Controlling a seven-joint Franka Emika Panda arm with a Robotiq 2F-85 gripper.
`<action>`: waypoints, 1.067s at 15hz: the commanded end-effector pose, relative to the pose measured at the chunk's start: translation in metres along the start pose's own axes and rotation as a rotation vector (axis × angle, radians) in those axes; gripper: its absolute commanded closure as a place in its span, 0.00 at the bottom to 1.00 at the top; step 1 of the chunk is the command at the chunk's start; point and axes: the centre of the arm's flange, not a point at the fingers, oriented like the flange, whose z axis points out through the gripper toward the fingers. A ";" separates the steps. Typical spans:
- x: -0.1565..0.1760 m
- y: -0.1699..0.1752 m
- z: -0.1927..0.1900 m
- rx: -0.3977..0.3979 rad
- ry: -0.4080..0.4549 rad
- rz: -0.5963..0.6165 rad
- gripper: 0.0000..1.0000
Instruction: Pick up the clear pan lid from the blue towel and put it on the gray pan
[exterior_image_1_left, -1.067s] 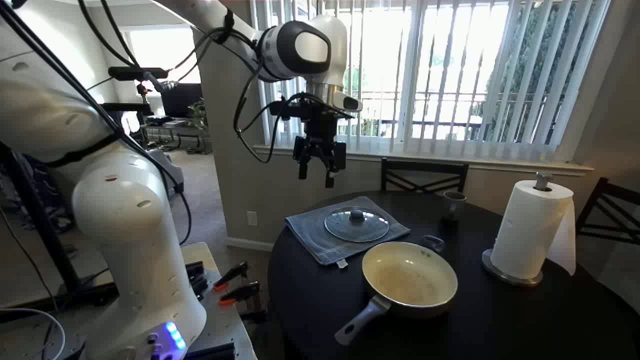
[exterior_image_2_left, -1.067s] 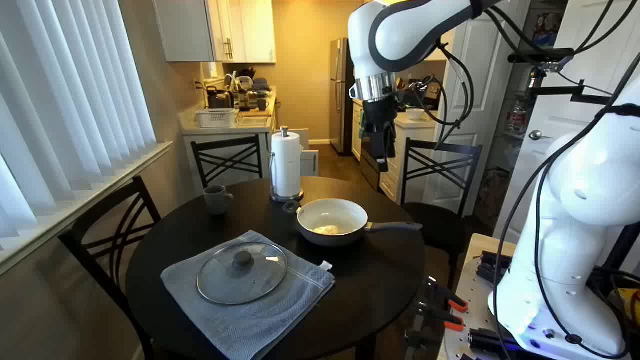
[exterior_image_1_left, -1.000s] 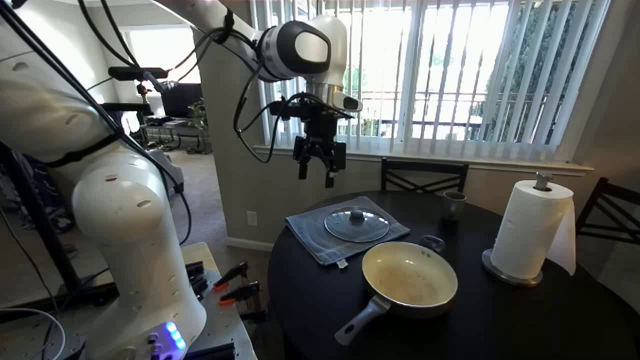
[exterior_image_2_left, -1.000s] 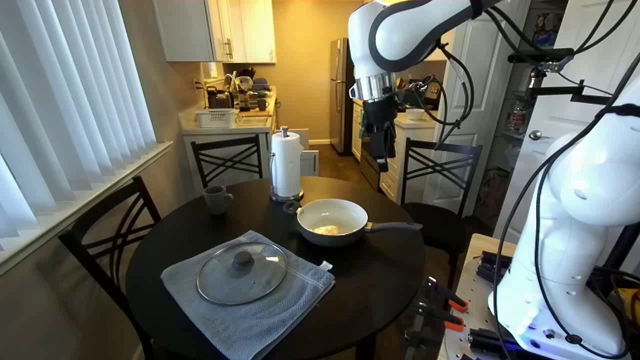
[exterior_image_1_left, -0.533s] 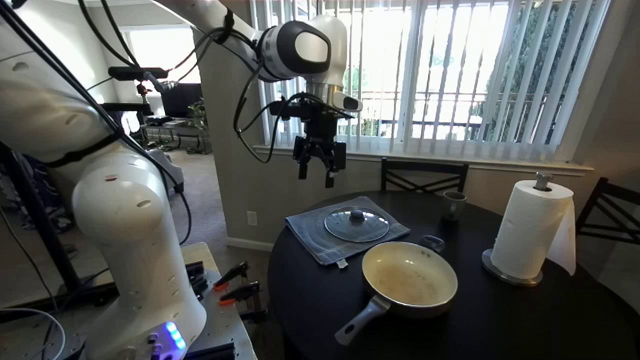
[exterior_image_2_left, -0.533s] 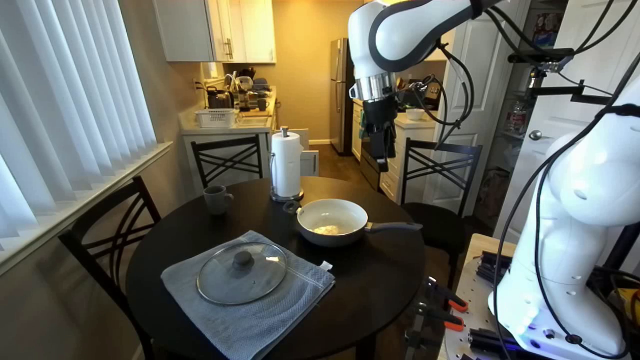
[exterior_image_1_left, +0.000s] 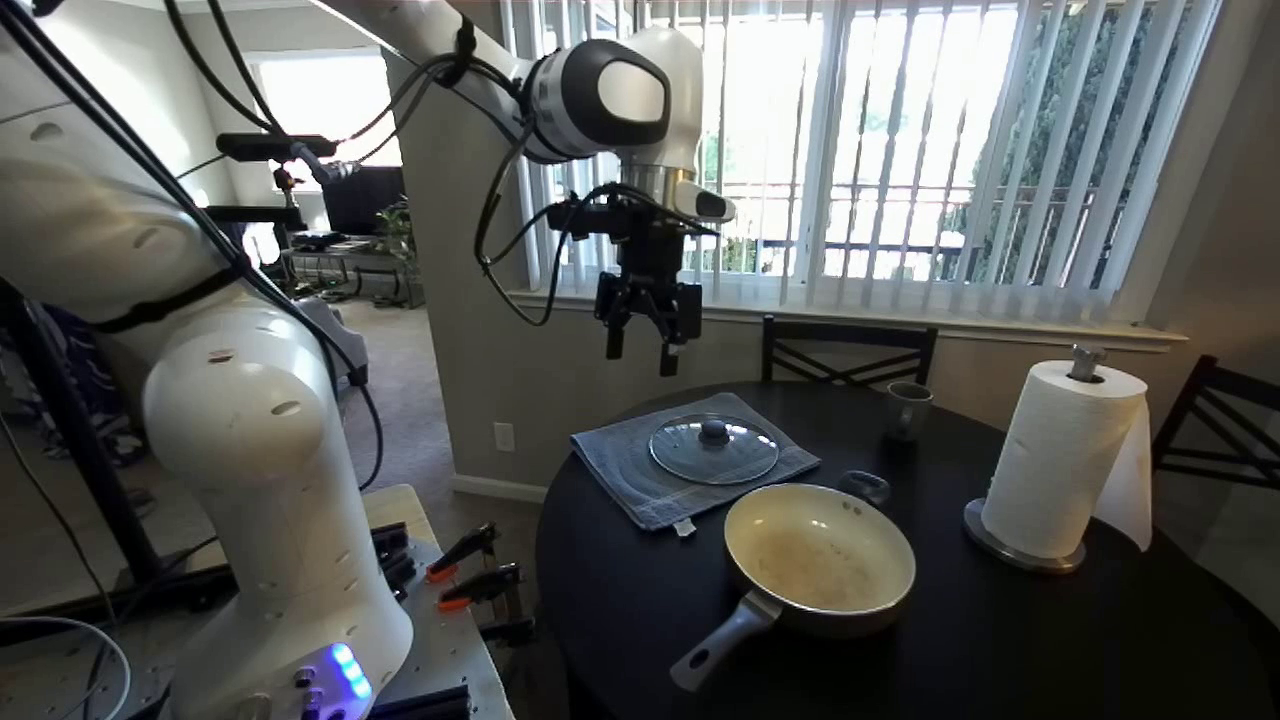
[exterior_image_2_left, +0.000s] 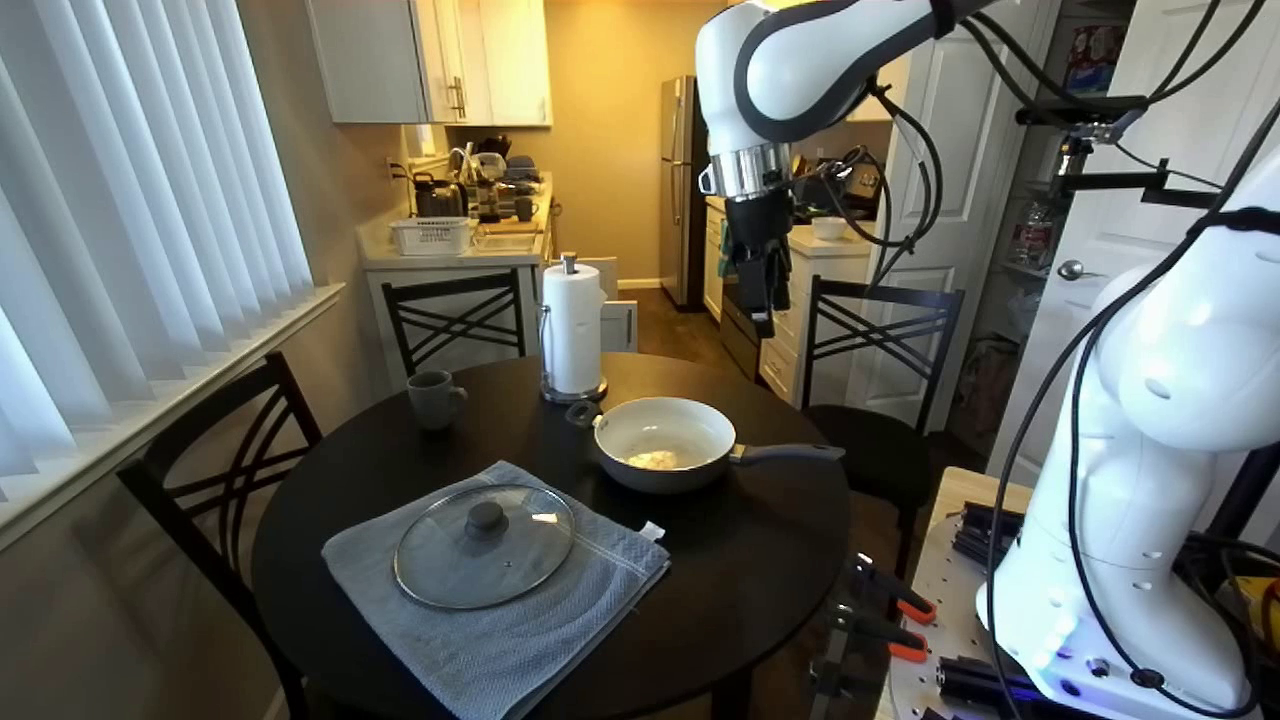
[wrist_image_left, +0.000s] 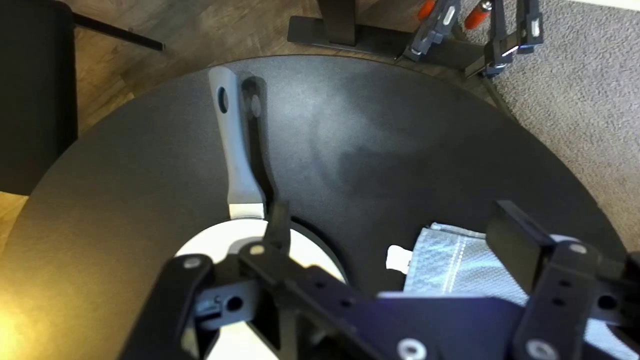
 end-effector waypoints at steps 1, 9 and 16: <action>0.051 0.073 -0.017 -0.030 -0.078 0.070 0.00; 0.090 0.253 -0.034 0.161 -0.207 0.364 0.00; 0.068 0.213 -0.015 0.103 -0.185 0.319 0.00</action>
